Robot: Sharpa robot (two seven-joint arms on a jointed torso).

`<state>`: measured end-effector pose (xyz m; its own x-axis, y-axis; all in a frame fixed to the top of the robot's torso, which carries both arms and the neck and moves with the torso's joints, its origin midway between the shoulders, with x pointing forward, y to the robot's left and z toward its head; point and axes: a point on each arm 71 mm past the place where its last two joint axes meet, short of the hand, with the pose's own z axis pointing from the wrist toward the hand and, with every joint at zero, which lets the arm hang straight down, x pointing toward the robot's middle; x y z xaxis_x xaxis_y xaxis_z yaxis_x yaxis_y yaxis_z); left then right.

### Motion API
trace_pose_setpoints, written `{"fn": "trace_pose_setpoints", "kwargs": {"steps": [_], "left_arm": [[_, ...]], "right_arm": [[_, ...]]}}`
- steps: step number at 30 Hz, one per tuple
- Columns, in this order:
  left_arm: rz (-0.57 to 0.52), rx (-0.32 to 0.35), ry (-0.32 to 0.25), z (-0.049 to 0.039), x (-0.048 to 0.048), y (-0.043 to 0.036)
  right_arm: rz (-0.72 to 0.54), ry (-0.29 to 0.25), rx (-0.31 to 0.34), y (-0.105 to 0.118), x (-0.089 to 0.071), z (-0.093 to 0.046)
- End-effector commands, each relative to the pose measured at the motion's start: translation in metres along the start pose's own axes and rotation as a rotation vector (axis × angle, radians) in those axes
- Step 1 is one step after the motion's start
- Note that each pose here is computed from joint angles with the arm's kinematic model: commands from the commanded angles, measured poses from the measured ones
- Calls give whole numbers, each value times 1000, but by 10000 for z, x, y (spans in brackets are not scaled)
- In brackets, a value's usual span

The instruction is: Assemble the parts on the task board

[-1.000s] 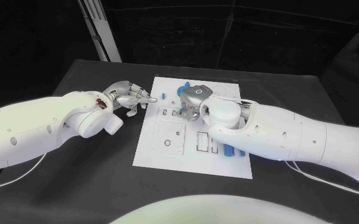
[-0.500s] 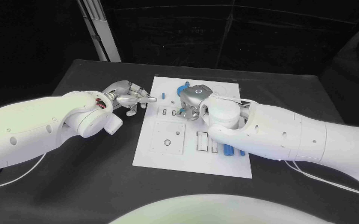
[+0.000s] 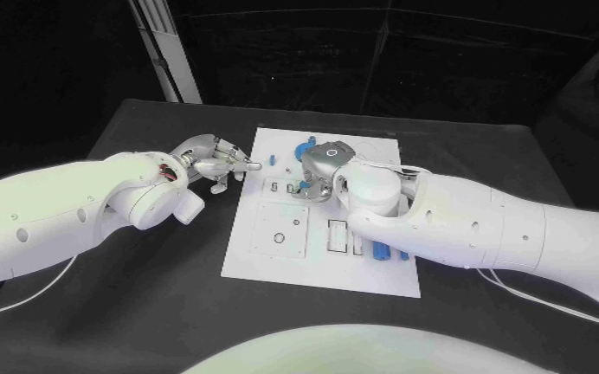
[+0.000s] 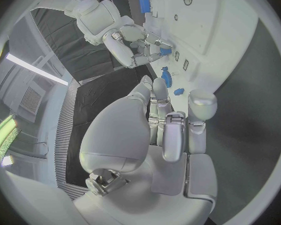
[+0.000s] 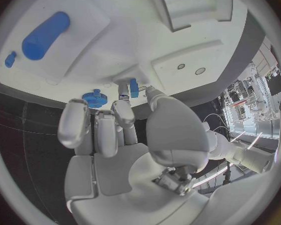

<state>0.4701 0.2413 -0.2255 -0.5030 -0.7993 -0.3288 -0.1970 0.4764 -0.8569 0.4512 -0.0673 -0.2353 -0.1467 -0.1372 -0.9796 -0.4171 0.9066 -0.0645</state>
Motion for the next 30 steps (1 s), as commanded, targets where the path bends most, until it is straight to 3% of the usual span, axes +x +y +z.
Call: {"fn": "trace_pose_setpoints", "kwargs": {"steps": [1,30], "left_arm": [[-3,11,1,2,-4,-17],[-2,8,1,18,-12,-12]], "right_arm": [[-19,-3,5,-5,-2,-12],[8,-19,-14,-31,-32,-110]]}}
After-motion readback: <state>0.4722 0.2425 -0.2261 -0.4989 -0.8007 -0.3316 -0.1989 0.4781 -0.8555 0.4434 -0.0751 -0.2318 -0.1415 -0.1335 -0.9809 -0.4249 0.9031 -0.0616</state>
